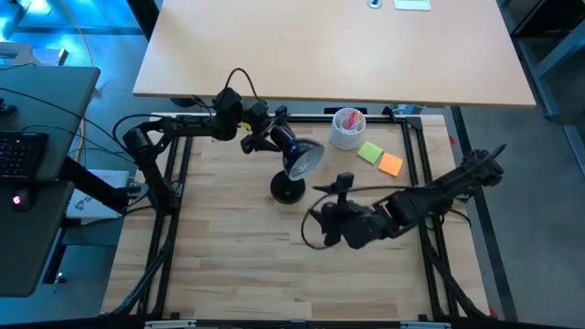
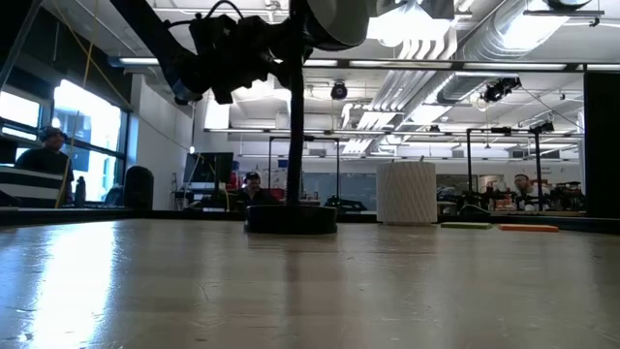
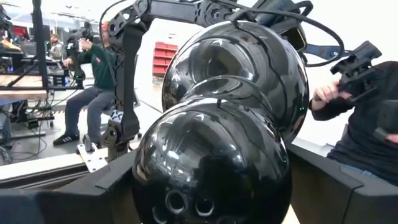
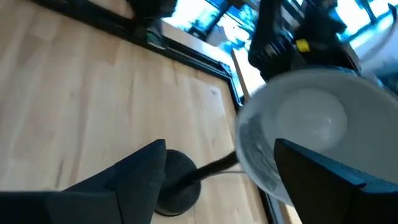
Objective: Screw lightbulb
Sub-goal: Remove the lightbulb from the desk lamp
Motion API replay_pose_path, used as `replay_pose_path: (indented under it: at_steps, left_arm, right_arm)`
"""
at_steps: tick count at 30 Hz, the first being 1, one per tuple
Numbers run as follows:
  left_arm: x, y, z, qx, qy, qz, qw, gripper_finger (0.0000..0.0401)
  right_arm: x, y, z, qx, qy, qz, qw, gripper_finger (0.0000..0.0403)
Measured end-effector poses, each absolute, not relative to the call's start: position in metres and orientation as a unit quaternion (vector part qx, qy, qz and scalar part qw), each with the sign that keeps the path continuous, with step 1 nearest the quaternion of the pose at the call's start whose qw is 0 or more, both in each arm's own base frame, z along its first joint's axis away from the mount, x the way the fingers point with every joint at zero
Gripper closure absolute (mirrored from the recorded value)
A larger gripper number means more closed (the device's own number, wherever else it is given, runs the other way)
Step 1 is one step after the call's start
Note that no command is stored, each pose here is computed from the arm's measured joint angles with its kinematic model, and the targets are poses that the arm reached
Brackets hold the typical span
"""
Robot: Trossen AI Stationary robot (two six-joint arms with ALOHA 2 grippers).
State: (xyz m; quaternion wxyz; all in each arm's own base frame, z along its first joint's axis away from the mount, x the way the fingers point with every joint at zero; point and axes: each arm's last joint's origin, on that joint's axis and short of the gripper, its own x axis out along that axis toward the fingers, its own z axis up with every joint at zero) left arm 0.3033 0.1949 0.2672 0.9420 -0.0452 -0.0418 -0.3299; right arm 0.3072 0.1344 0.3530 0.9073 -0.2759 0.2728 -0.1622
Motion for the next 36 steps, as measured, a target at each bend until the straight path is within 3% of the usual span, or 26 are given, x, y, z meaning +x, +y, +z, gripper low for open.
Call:
replay_pose_path:
  at_steps: [8,20,25,36]
  left_arm:
    - [0.304,0.192,0.268,-0.043,-0.042,-0.336,0.940,0.0095]
    - [0.311,0.181,0.271,-0.051,-0.064,-0.324,0.943,0.0096]
    - [0.313,0.176,0.266,-0.049,-0.071,-0.311,0.947,0.0096]
    - [0.315,0.164,0.273,-0.074,-0.097,-0.314,0.941,0.0131]
  right_arm:
    - [0.319,0.096,0.355,-0.116,0.228,-0.317,0.913,0.0105]
    - [0.317,0.088,0.345,0.067,0.160,-0.393,0.903,0.0105]
    - [0.314,0.090,0.324,0.072,0.174,-0.400,0.897,0.0105]
    - [0.297,0.100,0.348,0.061,0.156,-0.358,0.919,0.0105]
